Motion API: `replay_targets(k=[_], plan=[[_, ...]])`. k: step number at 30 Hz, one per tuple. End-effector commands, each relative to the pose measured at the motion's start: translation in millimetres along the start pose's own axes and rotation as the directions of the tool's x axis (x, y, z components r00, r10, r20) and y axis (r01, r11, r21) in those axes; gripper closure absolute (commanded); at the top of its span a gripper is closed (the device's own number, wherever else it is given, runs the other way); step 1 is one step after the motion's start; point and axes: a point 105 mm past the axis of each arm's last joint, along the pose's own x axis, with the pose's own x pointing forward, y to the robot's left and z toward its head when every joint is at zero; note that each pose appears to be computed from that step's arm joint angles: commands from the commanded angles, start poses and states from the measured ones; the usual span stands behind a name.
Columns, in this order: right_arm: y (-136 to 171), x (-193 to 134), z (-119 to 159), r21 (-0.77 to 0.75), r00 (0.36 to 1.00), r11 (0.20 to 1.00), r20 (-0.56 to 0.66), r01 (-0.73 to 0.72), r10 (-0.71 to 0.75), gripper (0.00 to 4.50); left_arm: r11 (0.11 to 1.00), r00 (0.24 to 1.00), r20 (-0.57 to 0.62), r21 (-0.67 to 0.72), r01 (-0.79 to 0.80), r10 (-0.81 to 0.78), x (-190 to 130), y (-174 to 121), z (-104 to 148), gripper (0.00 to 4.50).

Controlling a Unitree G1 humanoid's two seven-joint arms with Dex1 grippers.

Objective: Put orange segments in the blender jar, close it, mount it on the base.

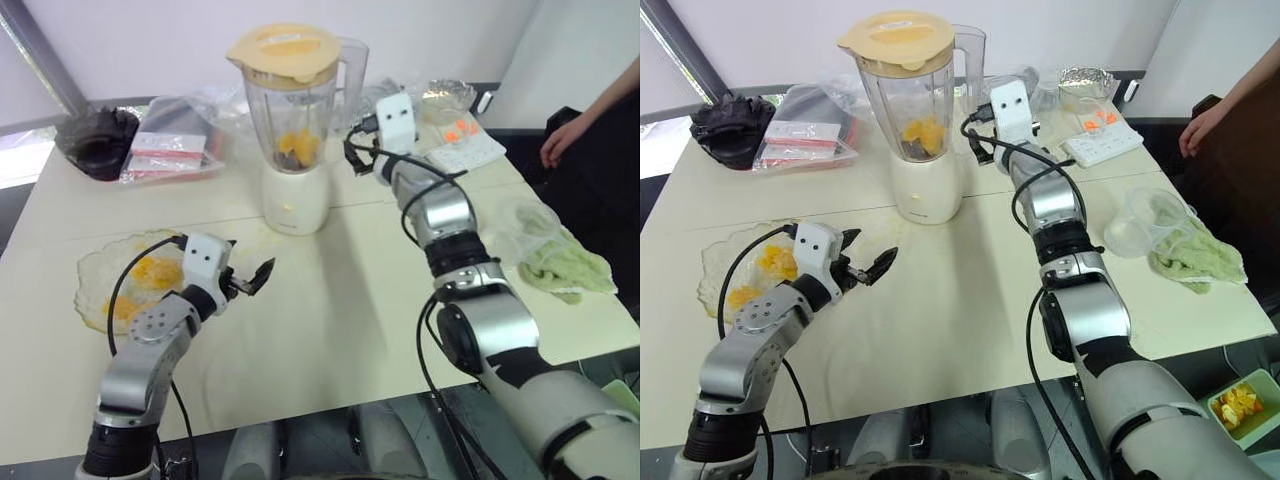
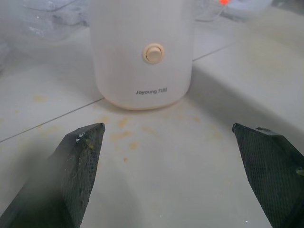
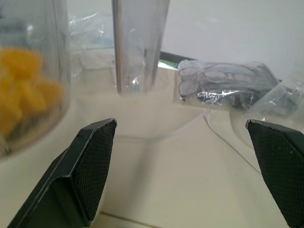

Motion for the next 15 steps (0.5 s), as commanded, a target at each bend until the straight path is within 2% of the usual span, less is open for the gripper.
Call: replay_targets(k=[1, 3, 5, 10, 15], plan=[[14, -30, 12, -0.090, 0.978, 0.978, 0.078, -0.188, 0.195, 0.02, 0.999, 0.997, 0.061, 0.013, -0.042, 0.041, -6, 10, 20, 0.00], [24, -53, 15, -0.165, 0.945, 0.939, 0.084, -0.301, 0.317, 0.02, 0.999, 0.996, 0.068, 0.018, -0.051, 0.050, -14, 17, 26, 0.00], [25, -74, 20, -0.170, 0.913, 0.909, 0.088, -0.381, 0.399, 0.02, 0.998, 0.996, 0.077, 0.042, -0.049, 0.046, -21, 18, 33, 0.00], [18, -138, 33, -0.215, 0.772, 0.758, 0.028, -0.616, 0.635, 0.02, 0.996, 0.995, 0.093, 0.085, -0.028, 0.020, -41, 20, 61, 0.00], [5, -164, 38, -0.216, 0.738, 0.717, -0.026, -0.662, 0.674, 0.02, 0.993, 0.996, 0.084, 0.118, -0.005, -0.005, -54, 18, 75, 0.00]])
